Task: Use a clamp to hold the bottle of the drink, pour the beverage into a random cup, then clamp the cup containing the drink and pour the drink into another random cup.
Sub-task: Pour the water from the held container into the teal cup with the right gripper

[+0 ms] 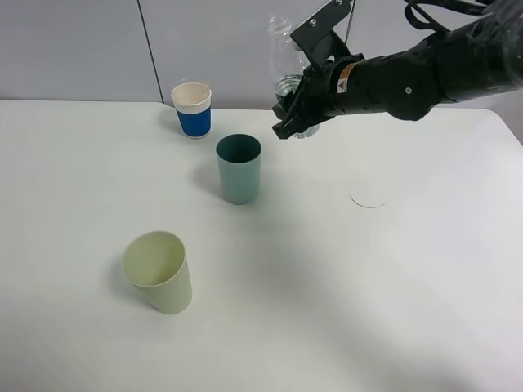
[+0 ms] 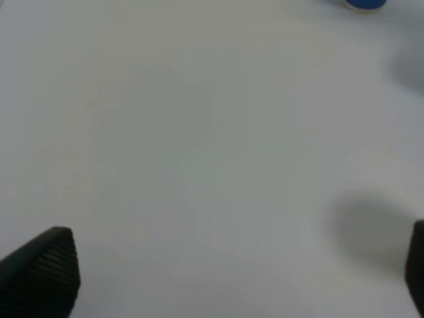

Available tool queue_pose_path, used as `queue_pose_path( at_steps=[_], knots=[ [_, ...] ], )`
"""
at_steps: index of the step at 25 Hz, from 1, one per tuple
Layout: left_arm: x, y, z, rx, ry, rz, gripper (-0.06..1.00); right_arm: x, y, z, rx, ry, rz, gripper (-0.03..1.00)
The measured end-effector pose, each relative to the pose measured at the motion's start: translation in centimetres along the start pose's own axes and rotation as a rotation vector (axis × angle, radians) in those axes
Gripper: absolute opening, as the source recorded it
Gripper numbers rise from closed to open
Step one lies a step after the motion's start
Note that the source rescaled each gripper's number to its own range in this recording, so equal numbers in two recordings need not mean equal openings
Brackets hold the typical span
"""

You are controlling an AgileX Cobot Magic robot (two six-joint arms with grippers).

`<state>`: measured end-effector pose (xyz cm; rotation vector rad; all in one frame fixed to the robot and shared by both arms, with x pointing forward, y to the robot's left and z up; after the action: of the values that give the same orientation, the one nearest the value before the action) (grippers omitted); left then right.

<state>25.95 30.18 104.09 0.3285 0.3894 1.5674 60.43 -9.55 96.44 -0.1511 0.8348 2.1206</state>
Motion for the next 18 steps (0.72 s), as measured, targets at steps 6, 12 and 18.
queue_pose_path(
  at_steps=[6, 12, 18],
  knots=[
    [0.0, 0.0, 0.0, 0.000, 0.000, 0.000, 1.00, 0.9, -0.7, 0.1, 0.051, 0.177, 0.041, 0.01],
    [0.0, 0.0, 0.0, 0.000, 0.000, 0.000, 1.00, 1.3, -0.9, -0.2, 0.072, 0.321, 0.062, 0.01],
    [0.0, 0.0, 0.0, 0.000, 0.000, 0.000, 1.00, 1.5, -1.2, -0.7, 0.083, 0.454, 0.077, 0.01]
  ],
)
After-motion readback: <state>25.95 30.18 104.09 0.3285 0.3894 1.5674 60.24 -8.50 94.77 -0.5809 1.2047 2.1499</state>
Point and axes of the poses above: a point on each arm's last joint axis where the gripper is mounted, y pointing back along that axis away from the gripper, x along the wrist's bending axis when the last joint is at zero, z = x × y, the point moved 3 cm from there along -y, pointing out along that axis toward the gripper, and after that the axes turned 2 degrees about y, right-handed, at the moved point
